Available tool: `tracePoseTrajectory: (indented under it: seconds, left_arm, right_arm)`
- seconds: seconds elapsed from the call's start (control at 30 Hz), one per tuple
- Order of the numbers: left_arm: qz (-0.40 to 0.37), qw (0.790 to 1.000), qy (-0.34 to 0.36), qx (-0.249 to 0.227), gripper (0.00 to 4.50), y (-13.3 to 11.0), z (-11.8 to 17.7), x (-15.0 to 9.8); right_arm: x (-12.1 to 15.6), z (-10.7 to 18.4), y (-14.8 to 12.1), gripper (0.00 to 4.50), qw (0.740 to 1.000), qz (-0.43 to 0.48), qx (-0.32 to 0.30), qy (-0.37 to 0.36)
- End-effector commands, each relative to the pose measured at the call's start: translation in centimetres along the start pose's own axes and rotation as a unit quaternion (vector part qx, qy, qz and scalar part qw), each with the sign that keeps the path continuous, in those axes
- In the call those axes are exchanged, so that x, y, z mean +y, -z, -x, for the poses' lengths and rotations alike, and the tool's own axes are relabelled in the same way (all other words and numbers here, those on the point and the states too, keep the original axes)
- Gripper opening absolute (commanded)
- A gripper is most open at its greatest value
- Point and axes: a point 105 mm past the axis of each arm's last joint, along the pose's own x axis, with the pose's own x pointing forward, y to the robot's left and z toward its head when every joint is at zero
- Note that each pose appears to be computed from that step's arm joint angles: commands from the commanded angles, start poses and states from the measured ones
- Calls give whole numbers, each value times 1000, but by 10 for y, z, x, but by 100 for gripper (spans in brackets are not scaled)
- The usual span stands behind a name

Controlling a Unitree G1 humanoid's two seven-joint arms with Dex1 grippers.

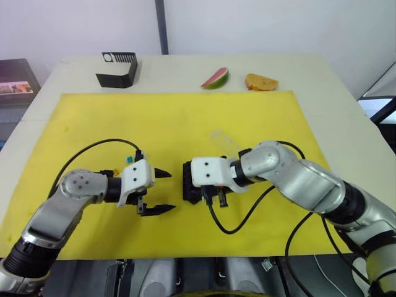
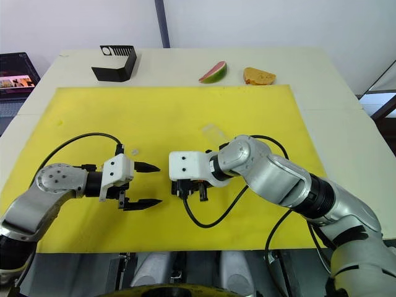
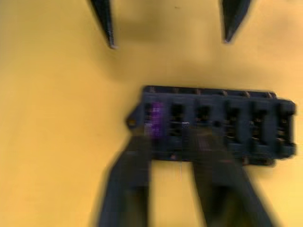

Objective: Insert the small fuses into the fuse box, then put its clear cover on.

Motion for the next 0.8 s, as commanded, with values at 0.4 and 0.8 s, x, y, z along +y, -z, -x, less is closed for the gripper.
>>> tracePoseTrajectory:
  seconds: [0.4, 0.8]
  left_arm:
    - [-24, 1000, -13, -8, 450, -9, 3, 7]
    - [-24, 1000, -16, -8, 450, -8, 3, 8]
  right_arm:
    - [-6, 20, -23, 199, 996, -50, -66, -44]
    - [-6, 24, -24, 31, 979, -78, -188, -32]
